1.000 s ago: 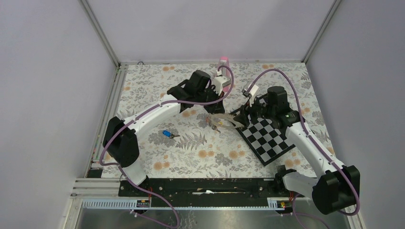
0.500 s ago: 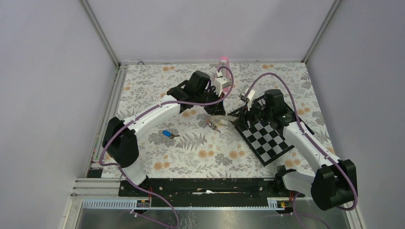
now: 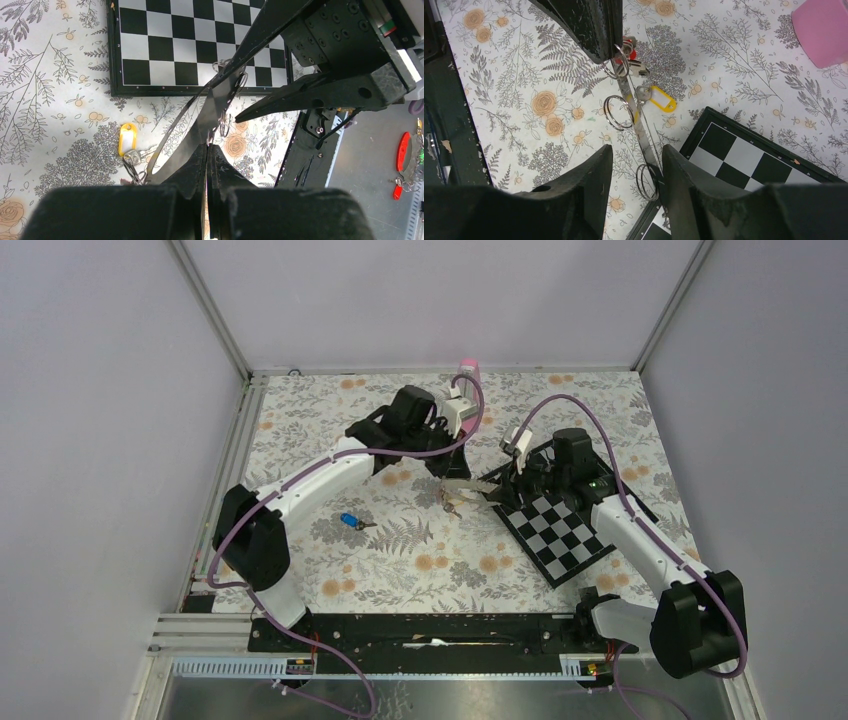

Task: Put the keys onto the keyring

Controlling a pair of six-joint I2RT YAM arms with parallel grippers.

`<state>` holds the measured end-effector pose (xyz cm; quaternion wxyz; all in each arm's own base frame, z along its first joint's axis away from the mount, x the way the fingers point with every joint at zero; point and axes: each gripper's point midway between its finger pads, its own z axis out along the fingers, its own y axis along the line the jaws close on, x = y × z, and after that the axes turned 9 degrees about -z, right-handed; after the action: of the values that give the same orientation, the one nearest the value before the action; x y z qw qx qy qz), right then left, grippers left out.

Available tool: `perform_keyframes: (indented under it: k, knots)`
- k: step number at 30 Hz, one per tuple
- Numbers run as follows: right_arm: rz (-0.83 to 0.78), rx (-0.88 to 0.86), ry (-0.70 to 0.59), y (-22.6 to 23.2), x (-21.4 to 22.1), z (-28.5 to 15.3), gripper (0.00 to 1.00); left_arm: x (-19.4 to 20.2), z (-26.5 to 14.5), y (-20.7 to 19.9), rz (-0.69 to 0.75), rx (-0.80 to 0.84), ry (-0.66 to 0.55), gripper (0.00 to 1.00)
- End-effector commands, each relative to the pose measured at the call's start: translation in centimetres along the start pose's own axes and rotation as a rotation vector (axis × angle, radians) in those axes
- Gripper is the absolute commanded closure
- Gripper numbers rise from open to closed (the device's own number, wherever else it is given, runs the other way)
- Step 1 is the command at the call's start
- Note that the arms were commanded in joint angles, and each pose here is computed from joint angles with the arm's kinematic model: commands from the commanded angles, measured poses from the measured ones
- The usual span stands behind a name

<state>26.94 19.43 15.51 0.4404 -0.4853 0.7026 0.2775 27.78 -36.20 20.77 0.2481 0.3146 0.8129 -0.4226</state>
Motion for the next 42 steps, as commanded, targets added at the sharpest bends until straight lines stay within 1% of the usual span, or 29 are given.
perform_keyframes:
  k: [1,2,3,5,6,7,8,13,17,20,32,42]
  knots:
    - [-0.051,-0.005,-0.024,-0.3,-0.5,0.1,0.54,-2.3,-1.6,-2.2,0.054,0.073,-0.086,1.00]
    - [-0.045,-0.019,-0.027,0.0,-0.5,0.1,0.57,-2.4,-1.6,-2.1,0.054,0.074,-0.086,1.00]
    - [-0.040,-0.031,-0.031,0.2,-0.6,0.1,0.62,-2.4,-1.6,-2.1,0.052,0.073,-0.087,1.00]
    - [-0.031,-0.045,-0.036,0.4,-0.9,0.1,0.77,-2.4,-1.6,-1.9,0.049,0.070,-0.088,1.00]
    - [-0.028,-0.048,-0.036,0.4,-1.0,0.0,0.90,-2.5,-1.6,-1.8,0.049,0.065,-0.090,1.00]
    - [-0.031,-0.045,-0.039,0.4,-1.2,-0.1,0.99,-2.5,-1.6,-1.7,0.049,0.058,-0.091,1.00]
    - [-0.030,-0.038,-0.041,0.3,-1.4,-0.2,1.00,-2.5,-1.7,-1.5,0.054,0.048,-0.089,1.00]
    - [-0.019,0.008,-0.055,-0.5,-2.7,-0.6,1.00,-2.3,-1.5,0.2,0.085,-0.031,-0.061,1.00]
    - [0.005,0.031,-0.061,-1.0,-3.2,-0.7,1.00,-1.9,-1.1,1.3,0.082,-0.078,-0.037,1.00]
    - [0.021,0.039,-0.058,-1.2,-3.3,-0.6,1.00,-1.7,-0.7,2.0,0.118,-0.128,-0.026,1.00]
    - [0.078,0.042,-0.030,-1.5,-2.6,0.0,1.00,-3.2,0.6,2.1,0.154,-0.219,-0.050,1.00]
    - [0.076,0.051,-0.027,-1.4,-2.6,0.1,1.00,-3.5,1.3,2.9,0.153,-0.304,-0.045,1.00]
